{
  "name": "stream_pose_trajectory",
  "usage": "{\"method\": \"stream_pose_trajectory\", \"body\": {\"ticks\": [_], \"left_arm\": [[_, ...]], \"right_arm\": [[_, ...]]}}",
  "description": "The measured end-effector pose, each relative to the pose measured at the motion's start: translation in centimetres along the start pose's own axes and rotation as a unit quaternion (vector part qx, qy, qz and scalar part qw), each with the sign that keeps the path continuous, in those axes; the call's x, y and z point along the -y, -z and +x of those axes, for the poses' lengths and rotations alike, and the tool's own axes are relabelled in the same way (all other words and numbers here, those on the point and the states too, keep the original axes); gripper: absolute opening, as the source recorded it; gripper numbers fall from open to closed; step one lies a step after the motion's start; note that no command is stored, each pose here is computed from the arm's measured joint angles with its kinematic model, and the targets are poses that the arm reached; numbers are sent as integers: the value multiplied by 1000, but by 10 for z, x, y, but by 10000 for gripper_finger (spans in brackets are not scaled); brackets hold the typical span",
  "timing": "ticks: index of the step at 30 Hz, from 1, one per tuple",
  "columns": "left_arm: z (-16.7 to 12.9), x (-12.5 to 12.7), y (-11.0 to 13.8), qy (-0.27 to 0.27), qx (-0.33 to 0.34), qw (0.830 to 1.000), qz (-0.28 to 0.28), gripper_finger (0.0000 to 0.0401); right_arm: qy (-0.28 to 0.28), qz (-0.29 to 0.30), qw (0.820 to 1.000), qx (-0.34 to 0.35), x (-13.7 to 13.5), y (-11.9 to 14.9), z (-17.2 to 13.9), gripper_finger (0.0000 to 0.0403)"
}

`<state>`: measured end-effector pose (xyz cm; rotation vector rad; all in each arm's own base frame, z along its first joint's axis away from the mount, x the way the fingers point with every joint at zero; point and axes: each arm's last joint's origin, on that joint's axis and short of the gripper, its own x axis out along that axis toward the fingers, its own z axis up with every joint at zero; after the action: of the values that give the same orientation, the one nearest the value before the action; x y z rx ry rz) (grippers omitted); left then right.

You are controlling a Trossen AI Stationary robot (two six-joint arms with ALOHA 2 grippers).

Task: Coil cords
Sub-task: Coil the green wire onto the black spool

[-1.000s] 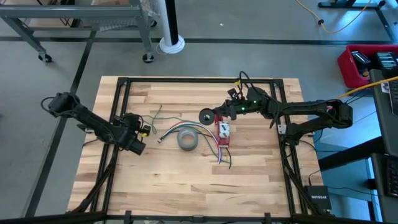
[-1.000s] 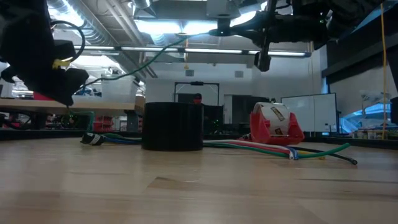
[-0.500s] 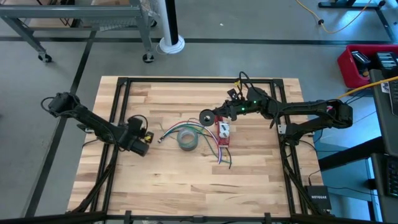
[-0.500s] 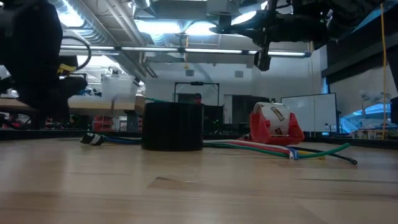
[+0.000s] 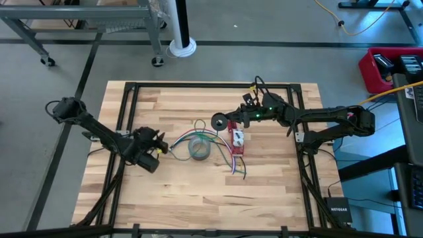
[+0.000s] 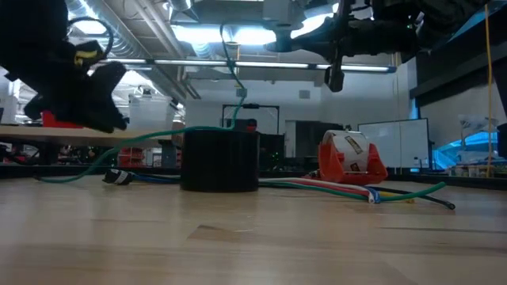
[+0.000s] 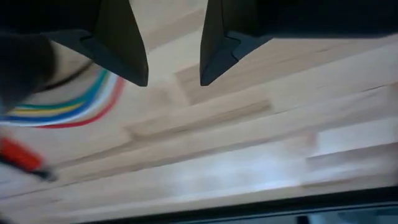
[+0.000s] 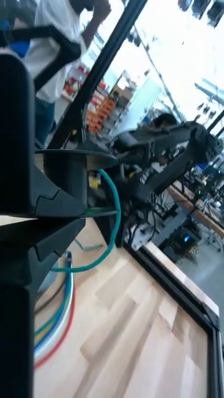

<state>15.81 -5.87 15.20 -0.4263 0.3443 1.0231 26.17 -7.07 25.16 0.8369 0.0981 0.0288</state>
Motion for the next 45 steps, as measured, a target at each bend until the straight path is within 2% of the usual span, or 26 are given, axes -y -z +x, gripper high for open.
{"method": "stream_pose_trajectory", "body": {"ticks": [7,12,15,19,24,28,32,37,45], "left_arm": [[-16,18,2,81,95,992,-14,139],[-29,27,1,111,161,980,-21,139],[-33,31,-2,120,164,979,-31,139],[-38,40,-12,135,156,978,-27,139],[-45,56,-36,177,147,973,29,139],[-46,66,-58,230,164,955,86,139],[-38,71,-73,247,193,942,122,139],[-24,71,-82,253,195,939,128,139],[-9,71,-90,291,183,930,127,139]], "right_arm": [[36,-13,999,1,5,2,0,2],[42,-21,999,5,5,2,0,2],[41,-26,999,6,5,2,0,2],[39,-67,997,2,5,2,0,2],[37,-109,993,-2,5,2,0,2],[23,-130,991,-14,4,3,0,2],[18,-135,991,-19,4,4,0,2],[19,-136,990,-20,4,4,0,3],[23,-134,990,-25,5,5,0,3]]}}
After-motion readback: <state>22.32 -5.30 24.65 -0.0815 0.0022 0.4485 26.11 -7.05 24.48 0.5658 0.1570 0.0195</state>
